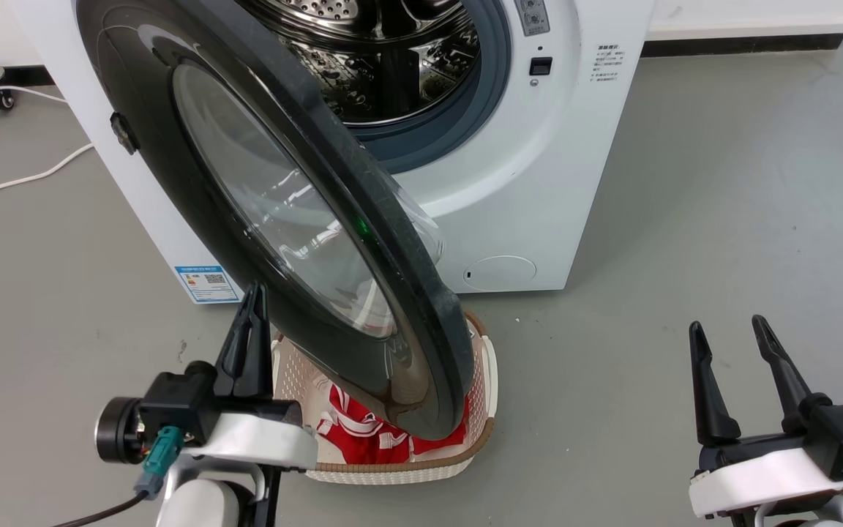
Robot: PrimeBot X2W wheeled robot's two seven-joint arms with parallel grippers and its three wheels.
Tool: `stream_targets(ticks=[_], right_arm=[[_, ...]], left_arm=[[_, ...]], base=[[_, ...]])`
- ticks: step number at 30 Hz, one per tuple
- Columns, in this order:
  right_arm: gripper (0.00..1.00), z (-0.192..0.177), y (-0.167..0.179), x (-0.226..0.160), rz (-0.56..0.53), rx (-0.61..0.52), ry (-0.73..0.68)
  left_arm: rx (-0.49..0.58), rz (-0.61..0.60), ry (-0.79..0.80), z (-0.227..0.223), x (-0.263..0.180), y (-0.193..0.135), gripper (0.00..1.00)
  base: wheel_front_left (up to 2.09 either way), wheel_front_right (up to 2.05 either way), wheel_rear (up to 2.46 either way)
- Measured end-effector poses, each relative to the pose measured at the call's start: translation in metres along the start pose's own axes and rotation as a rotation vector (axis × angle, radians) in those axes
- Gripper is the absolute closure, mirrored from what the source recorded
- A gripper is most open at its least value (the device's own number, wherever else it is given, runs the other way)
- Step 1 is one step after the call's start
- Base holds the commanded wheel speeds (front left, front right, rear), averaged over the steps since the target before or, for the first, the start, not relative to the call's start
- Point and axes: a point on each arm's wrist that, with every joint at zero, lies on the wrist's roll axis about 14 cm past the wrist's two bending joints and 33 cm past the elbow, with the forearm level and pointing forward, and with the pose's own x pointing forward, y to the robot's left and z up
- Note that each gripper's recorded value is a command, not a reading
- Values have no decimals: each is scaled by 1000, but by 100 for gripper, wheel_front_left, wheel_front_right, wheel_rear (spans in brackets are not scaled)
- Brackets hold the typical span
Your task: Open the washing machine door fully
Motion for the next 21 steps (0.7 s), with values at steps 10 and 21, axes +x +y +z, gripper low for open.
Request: stream_targets(ticks=[10, 21], right_arm=[[0, 2, -1, -1, -6, 8, -8], [0, 3, 0, -1, -3, 10, -10]], left_arm=[[-15, -13, -200, 64, 13, -5, 100], [-45, -115, -580, 184, 9, -36, 100]], base=[[0, 0, 0], [0, 0, 0]])
